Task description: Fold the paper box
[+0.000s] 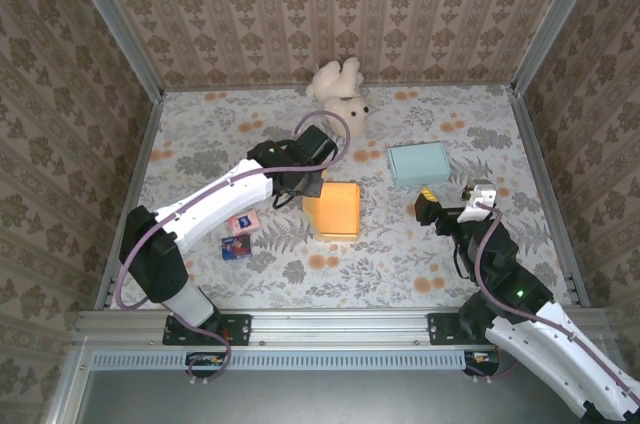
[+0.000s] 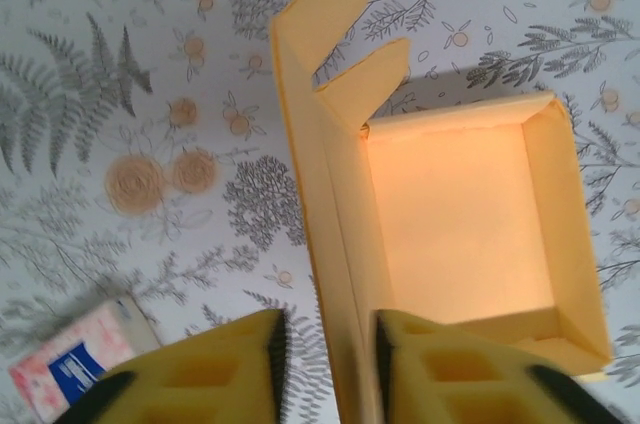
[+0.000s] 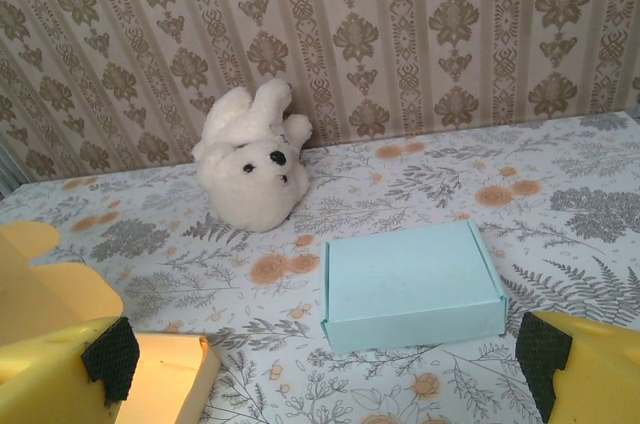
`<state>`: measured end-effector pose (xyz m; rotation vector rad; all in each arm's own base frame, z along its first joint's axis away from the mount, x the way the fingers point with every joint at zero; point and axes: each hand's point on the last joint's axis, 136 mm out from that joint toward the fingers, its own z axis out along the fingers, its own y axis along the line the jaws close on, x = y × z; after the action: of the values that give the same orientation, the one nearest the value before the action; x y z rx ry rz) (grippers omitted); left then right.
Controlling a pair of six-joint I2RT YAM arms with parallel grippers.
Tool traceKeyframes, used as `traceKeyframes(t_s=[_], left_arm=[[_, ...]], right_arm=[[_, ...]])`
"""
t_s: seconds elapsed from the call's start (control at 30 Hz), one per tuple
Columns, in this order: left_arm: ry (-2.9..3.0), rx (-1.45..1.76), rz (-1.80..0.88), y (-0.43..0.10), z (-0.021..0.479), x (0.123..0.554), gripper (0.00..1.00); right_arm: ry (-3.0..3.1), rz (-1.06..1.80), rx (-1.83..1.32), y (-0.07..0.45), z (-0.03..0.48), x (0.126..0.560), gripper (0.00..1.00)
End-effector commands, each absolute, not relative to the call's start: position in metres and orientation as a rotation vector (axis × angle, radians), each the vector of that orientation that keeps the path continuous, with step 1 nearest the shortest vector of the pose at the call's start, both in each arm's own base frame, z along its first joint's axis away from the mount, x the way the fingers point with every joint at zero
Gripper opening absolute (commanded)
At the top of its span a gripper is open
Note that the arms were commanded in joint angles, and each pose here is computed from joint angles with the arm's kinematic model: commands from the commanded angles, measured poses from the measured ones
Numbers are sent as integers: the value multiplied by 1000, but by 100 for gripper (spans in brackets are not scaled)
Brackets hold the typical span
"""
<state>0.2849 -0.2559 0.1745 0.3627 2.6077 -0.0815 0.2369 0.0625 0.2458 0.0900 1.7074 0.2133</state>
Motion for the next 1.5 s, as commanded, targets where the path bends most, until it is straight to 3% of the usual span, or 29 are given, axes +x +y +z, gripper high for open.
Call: traceKeyframes(t_s=[0.0, 0.1, 0.4, 0.6, 0.73, 0.87, 1.0, 1.2, 1.47], left_arm=[[2587, 400, -96, -260, 179, 289, 15], [2556, 515, -75, -265, 192, 294, 0], [2043, 1273, 46, -286, 263, 302, 0], [1480, 1720, 9, -288, 257, 274, 0], [1397, 1754, -170, -267, 267, 274, 0], [1389, 1806, -172, -253, 253, 281, 0], [1403, 1813, -207, -247, 244, 291, 0], [1367, 1814, -232, -248, 244, 292, 0], [1347, 1841, -244, -249, 238, 289, 0]], right_arm=[[1690, 235, 86, 65, 250, 238, 100], [1683, 253, 43, 73, 251, 240, 100], [1577, 315, -336, 133, 253, 249, 97], [1449, 292, -616, 169, 276, 260, 89], [1358, 227, -732, 176, 286, 278, 72], [1404, 271, -942, 191, 273, 299, 63], [1402, 306, -1153, 213, 257, 307, 61], [1428, 333, -1255, 229, 243, 334, 48], [1439, 429, -1333, 252, 219, 354, 47]])
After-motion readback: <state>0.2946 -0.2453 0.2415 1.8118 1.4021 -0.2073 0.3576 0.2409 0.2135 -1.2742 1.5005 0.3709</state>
